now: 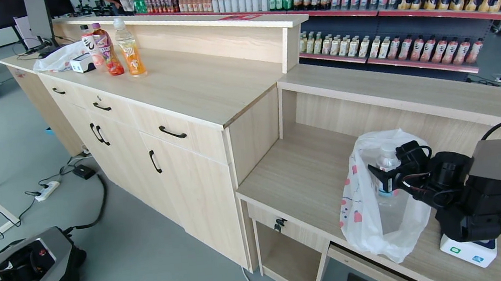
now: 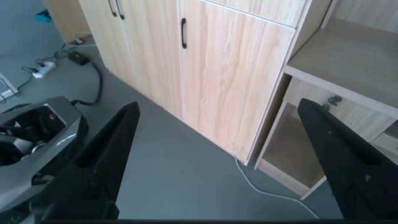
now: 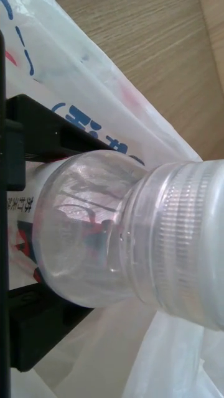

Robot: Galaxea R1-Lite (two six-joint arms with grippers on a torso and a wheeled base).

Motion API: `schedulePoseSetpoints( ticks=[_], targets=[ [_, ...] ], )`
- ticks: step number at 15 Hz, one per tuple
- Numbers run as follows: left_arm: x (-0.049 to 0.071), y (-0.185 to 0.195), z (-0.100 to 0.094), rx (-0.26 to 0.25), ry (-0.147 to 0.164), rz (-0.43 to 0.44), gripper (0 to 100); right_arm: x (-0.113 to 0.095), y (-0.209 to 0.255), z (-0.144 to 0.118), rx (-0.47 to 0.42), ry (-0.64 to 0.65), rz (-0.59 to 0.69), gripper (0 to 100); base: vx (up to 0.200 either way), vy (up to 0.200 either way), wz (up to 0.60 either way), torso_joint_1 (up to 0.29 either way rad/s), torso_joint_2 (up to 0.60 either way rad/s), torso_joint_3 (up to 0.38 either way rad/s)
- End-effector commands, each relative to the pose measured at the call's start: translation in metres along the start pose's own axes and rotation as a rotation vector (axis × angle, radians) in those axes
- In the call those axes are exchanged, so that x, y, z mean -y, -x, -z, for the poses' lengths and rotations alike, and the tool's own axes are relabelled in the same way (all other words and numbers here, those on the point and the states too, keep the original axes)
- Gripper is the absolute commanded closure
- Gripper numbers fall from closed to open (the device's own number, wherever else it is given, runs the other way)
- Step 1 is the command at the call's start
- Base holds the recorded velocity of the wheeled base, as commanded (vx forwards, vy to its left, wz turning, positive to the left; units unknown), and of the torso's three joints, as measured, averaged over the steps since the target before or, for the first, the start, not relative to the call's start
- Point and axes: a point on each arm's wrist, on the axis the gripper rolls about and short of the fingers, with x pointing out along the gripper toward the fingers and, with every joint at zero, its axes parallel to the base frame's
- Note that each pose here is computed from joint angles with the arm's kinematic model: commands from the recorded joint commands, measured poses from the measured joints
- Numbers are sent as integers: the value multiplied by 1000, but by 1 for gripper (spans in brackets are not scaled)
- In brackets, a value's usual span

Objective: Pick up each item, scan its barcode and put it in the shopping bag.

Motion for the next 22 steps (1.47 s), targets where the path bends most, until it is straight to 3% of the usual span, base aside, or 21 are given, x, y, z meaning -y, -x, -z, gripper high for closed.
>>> schedulePoseSetpoints(
  ticks=[1,3,4,10,12,14,16,17,19,22],
  targets=[
    [0,0,0,0,2,-1,0,0,1,2,-6,-1,0,100,0,0,0,0,0,0],
    [0,0,0,0,0,-1,0,2,5,1,-15,-4,5,100,0,0,0,0,0,0],
    [0,0,0,0,0,-1,0,2,6,2,-18,-5,5,0,0,0,0,0,0,0],
    [0,0,0,0,0,-1,0,4,8,-5,-6,2,11,0,0,0,0,0,0,0],
    [0,0,0,0,0,-1,0,7,17,-33,35,15,16,0,0,0,0,0,0,0],
    [0,0,0,0,2,-1,0,17,37,-57,5,9,37,0,0,0,0,0,0,0],
    [0,0,0,0,0,-1,0,27,60,-102,21,22,65,0,0,0,0,0,0,0],
    [0,0,0,0,0,-1,0,28,65,-113,28,39,65,0,0,0,0,0,0,0],
    [0,0,0,0,0,-1,0,18,114,-164,91,173,70,0,0,0,0,0,0,0],
    [0,0,0,0,0,-1,0,9,162,-203,196,253,78,0,0,0,-400,2,2,0]
  ],
)
